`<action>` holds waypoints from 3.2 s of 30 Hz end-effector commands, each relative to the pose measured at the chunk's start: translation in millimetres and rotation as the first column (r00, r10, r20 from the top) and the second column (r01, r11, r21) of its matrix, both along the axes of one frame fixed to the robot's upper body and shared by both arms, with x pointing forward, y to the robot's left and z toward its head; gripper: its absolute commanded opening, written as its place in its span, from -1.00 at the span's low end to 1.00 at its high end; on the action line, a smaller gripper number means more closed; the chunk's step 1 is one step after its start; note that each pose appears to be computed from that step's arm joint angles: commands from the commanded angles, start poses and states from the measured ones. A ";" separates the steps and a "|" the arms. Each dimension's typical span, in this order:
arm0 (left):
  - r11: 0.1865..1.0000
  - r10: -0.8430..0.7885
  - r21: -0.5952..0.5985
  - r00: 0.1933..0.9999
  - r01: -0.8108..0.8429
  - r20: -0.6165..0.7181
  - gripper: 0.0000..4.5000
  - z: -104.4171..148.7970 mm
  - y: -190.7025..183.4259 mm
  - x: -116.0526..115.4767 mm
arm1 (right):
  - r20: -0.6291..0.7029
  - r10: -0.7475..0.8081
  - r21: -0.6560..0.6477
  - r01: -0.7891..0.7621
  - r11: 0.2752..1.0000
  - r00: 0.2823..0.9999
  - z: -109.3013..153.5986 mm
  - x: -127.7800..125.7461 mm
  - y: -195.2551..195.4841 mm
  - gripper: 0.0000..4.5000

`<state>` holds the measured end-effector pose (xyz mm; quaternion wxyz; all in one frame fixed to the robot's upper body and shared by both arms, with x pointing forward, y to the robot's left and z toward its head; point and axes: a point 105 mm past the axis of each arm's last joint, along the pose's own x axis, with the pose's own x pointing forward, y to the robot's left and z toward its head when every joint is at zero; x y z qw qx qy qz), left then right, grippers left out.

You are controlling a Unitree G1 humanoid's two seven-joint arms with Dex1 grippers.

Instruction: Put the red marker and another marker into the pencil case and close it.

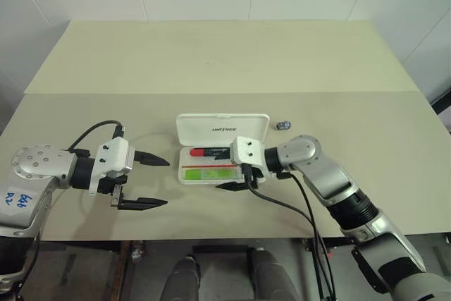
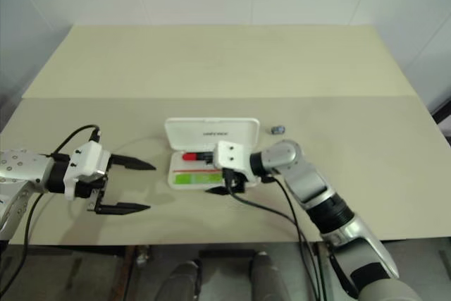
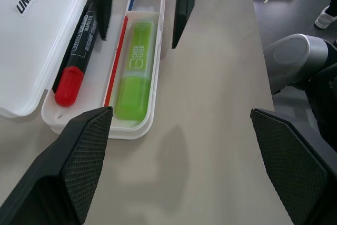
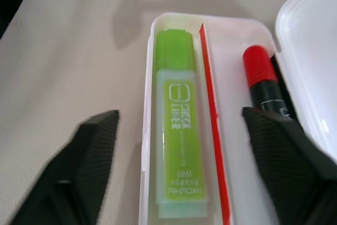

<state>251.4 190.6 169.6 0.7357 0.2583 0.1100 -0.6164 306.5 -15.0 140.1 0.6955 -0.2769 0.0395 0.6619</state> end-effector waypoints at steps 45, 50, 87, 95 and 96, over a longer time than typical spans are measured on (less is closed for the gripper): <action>0.986 -0.022 -0.159 0.986 0.049 0.167 1.00 89.8 -30.5 49.0 | 0.166 -0.259 -0.069 0.273 0.960 0.952 60.5 69.0 -170.7 0.99; 0.988 -0.024 -0.145 0.982 0.052 0.186 1.00 93.5 -30.3 62.2 | 0.172 -0.267 -0.046 0.278 0.959 0.948 59.9 85.3 -159.4 0.99; 0.980 -0.002 -0.194 0.980 0.041 0.199 1.00 96.8 -49.1 76.1 | 0.182 -0.395 -0.058 0.411 0.910 0.900 33.2 124.0 -128.4 0.70; 0.979 -0.009 -0.199 0.980 0.049 0.199 1.00 97.8 -50.8 73.9 | 0.147 -0.412 -0.081 0.426 0.901 0.899 30.2 124.0 -132.5 -0.61; 0.979 -0.010 -0.200 0.980 0.050 0.199 1.00 97.9 -50.9 73.7 | 0.141 -0.408 -0.084 0.421 0.903 0.902 30.0 123.2 -132.7 -0.77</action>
